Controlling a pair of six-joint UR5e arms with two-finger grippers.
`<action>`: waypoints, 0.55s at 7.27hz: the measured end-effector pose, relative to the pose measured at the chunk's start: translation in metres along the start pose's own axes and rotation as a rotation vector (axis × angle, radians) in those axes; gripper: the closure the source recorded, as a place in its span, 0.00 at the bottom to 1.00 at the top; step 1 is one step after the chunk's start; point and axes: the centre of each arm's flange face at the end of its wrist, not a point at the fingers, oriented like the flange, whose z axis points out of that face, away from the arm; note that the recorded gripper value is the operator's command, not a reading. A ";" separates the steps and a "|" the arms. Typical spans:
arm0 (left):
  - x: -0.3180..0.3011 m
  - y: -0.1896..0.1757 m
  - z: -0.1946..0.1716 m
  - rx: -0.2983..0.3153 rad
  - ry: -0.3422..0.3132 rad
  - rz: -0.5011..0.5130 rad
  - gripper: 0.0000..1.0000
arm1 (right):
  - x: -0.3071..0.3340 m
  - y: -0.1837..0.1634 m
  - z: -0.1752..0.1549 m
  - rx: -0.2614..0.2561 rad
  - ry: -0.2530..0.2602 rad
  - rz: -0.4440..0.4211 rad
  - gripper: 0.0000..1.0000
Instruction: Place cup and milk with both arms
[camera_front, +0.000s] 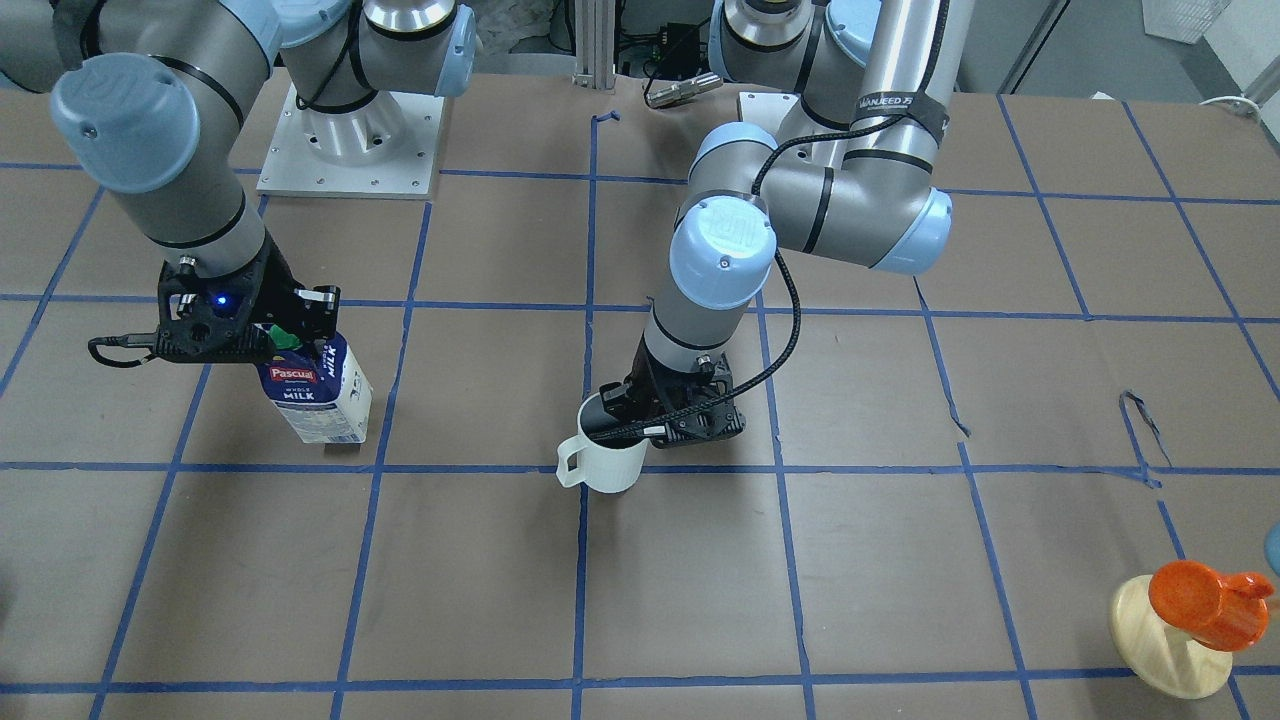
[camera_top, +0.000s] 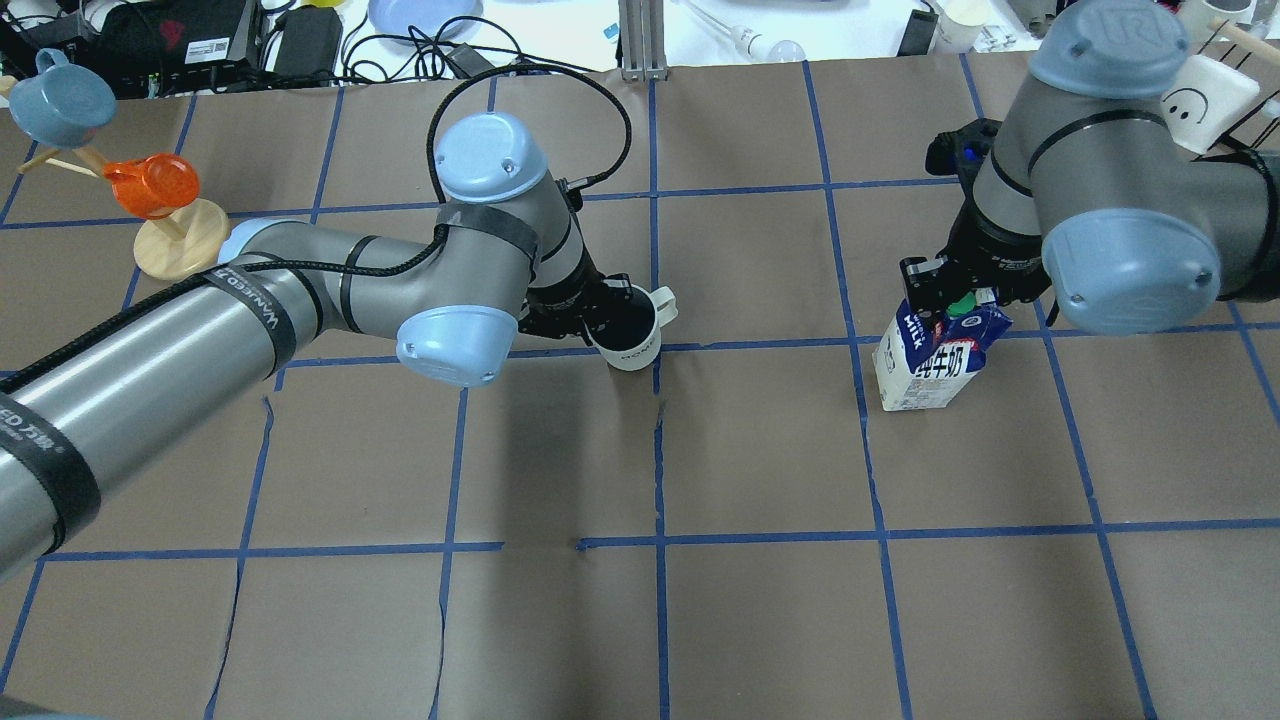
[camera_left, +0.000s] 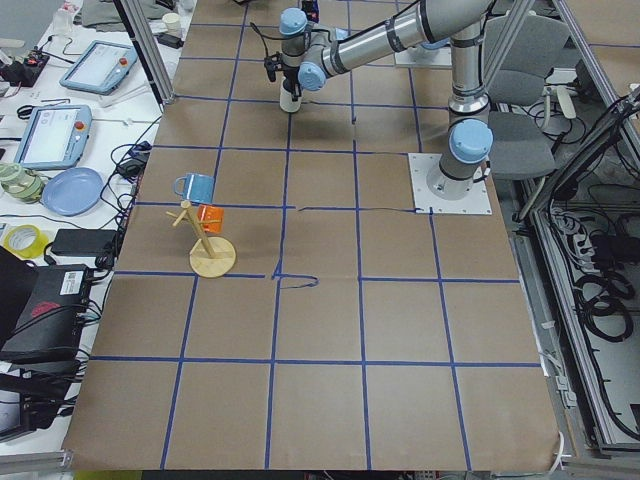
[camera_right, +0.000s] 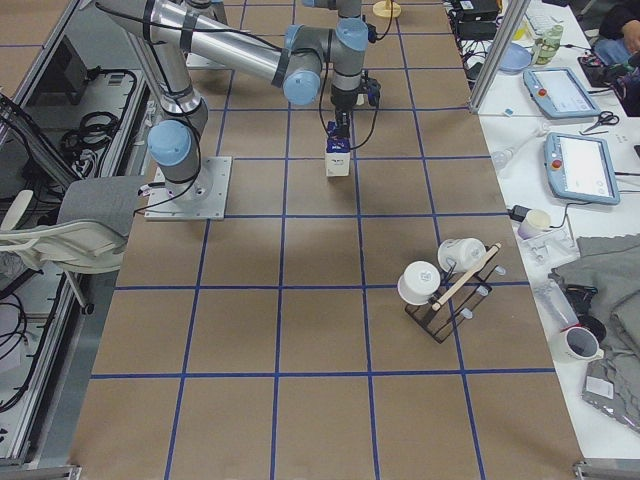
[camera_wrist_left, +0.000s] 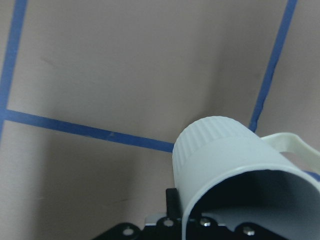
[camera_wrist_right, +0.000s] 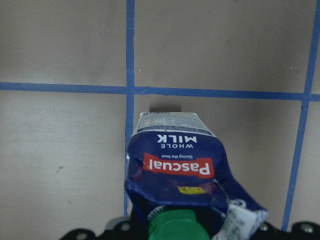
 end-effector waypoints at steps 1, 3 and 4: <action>0.003 0.003 0.002 0.000 -0.001 0.006 0.22 | -0.002 -0.002 -0.006 0.008 -0.005 0.020 0.54; 0.008 0.000 -0.008 0.017 0.007 0.014 0.00 | -0.015 -0.004 -0.011 0.005 -0.044 0.077 0.55; 0.011 -0.006 -0.023 0.033 0.014 0.020 0.00 | -0.026 -0.004 -0.011 0.002 -0.056 0.093 0.55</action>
